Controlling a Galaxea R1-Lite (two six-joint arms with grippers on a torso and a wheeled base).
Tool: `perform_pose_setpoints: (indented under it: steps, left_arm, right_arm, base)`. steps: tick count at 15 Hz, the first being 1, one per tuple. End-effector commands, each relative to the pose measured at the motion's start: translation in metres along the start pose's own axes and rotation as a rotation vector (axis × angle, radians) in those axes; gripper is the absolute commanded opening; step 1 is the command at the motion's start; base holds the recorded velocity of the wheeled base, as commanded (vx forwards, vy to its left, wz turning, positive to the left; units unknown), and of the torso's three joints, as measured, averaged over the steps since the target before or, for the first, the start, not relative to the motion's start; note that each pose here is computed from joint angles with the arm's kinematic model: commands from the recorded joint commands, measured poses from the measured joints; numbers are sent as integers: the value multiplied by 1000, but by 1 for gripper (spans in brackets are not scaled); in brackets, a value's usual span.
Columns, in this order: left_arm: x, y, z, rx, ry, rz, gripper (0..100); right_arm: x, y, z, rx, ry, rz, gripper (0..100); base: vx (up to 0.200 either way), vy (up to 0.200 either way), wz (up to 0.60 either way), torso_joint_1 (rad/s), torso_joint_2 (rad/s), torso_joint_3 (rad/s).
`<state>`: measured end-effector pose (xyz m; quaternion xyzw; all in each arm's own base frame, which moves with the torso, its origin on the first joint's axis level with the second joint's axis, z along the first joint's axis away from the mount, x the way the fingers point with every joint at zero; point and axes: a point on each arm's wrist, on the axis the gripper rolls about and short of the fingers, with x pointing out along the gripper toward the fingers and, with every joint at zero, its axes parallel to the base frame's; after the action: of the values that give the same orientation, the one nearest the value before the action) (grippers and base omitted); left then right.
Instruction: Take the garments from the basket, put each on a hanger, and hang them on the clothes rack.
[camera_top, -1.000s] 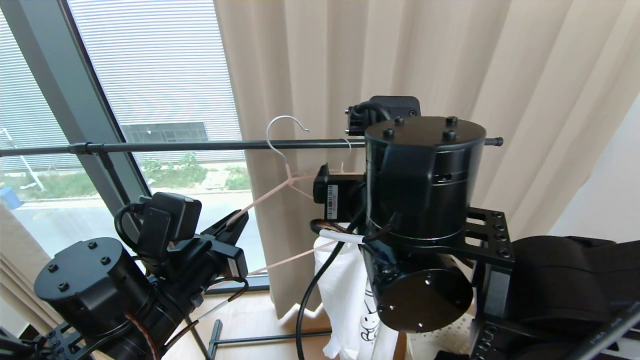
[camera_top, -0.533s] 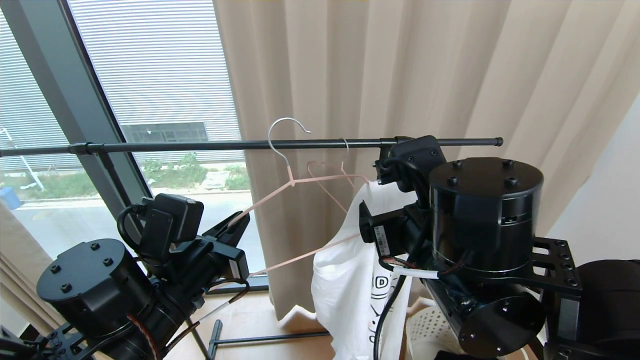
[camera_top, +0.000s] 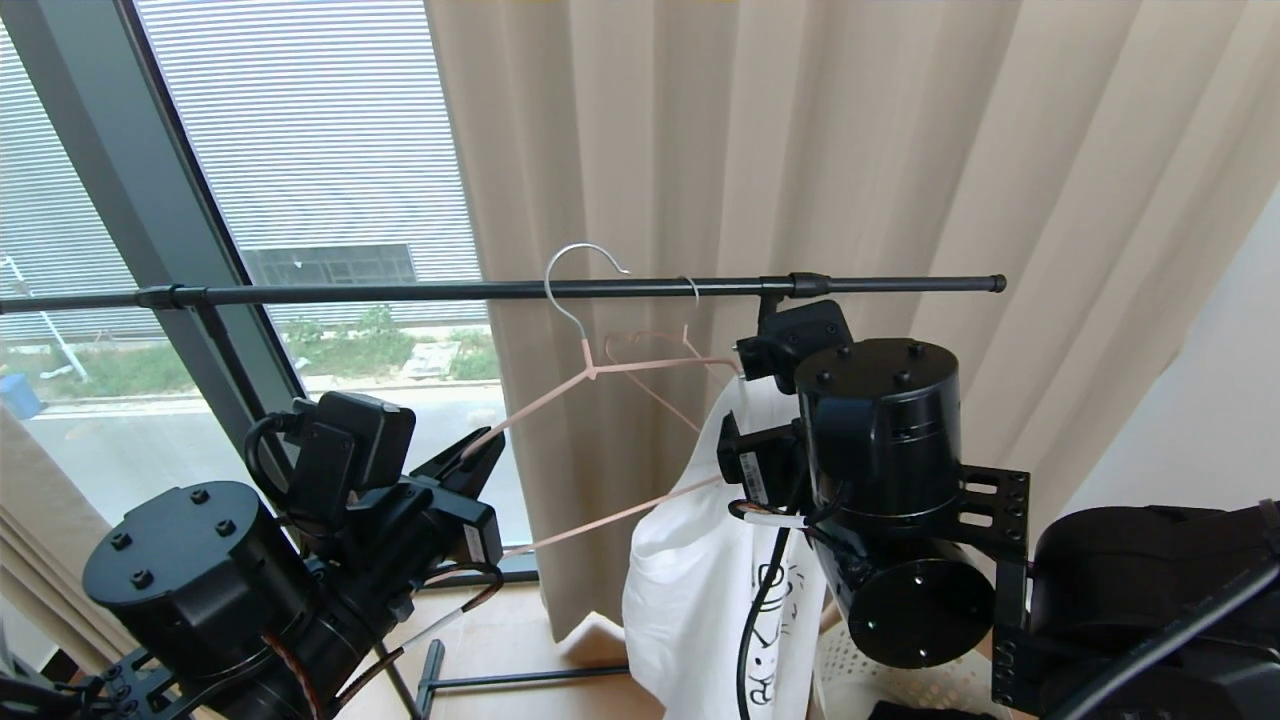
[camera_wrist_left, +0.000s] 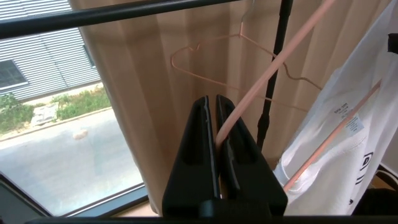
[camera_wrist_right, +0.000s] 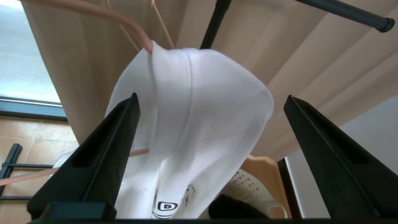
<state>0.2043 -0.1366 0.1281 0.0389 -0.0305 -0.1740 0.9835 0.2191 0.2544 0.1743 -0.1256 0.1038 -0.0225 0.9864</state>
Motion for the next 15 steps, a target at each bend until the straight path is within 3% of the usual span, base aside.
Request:
perform_pose_setpoints:
  steps: [1,15]
  left_arm:
    - [0,0,-1,0,2,0,0]
    - [1,0,0,0,-1,1,0]
  right_arm:
    - [3,4,-4,-13,10,-1,100]
    - [9,7,-12,-34,27,-24,100]
  base:
    - [0,0,0,0,0,0]
    - [0,0,0,0,0,0]
